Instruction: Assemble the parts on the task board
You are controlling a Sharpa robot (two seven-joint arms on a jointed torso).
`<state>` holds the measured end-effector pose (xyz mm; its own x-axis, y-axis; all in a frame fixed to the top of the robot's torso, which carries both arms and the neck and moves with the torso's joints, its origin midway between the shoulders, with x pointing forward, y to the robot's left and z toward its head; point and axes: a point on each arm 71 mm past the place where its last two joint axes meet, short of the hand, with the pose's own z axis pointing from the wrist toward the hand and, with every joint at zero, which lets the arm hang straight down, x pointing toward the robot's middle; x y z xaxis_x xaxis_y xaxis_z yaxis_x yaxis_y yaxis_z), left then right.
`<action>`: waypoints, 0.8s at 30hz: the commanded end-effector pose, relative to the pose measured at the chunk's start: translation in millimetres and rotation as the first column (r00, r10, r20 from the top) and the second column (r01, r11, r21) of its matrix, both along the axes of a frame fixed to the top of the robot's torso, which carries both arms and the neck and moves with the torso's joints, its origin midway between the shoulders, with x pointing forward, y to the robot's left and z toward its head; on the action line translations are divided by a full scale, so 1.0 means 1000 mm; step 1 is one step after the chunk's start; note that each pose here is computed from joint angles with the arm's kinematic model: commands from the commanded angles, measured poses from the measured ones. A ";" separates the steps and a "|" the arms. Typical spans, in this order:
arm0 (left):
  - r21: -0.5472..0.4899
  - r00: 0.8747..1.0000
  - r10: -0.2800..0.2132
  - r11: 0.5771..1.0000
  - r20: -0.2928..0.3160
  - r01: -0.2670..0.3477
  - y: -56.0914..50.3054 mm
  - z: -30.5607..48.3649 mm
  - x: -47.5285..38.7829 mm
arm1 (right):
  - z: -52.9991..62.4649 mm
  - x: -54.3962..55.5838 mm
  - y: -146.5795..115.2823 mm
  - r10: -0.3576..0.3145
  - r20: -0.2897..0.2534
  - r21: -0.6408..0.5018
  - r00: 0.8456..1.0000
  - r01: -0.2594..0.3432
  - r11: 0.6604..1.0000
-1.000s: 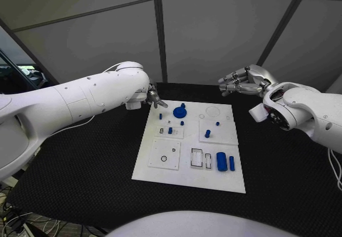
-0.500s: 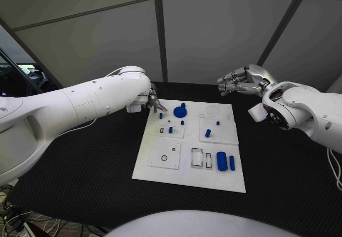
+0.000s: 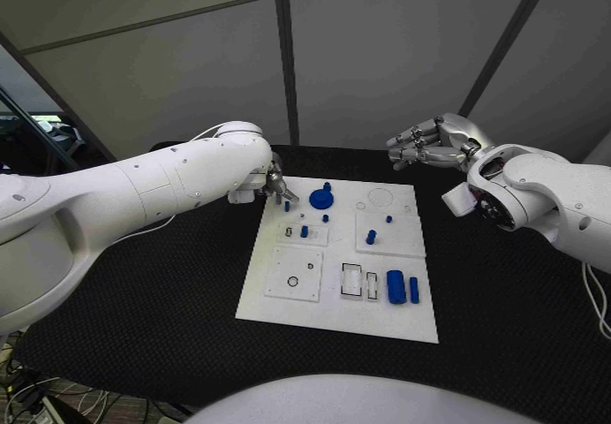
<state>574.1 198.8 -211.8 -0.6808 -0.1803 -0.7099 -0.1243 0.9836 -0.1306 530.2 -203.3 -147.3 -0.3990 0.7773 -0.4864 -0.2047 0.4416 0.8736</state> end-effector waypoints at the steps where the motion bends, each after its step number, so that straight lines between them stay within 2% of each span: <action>1: 0.005 1.000 -0.021 1.000 -0.003 0.021 -0.001 -0.0005 0.0002 | 0.001 0.000 0.001 0.011 0.002 0.002 1.000 -0.011 1.000; 24: -0.017 0.999 -0.040 0.999 -0.010 0.040 -0.005 -0.0018 -0.0008 | 0.001 0.000 0.003 0.013 0.002 0.003 1.000 -0.013 1.000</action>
<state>573.8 195.4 -213.7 -0.6859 -0.1764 -0.7060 -0.1064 0.9841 -0.1425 530.2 -201.6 -147.3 -0.4021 0.7760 -0.4859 -0.2058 0.4404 0.8739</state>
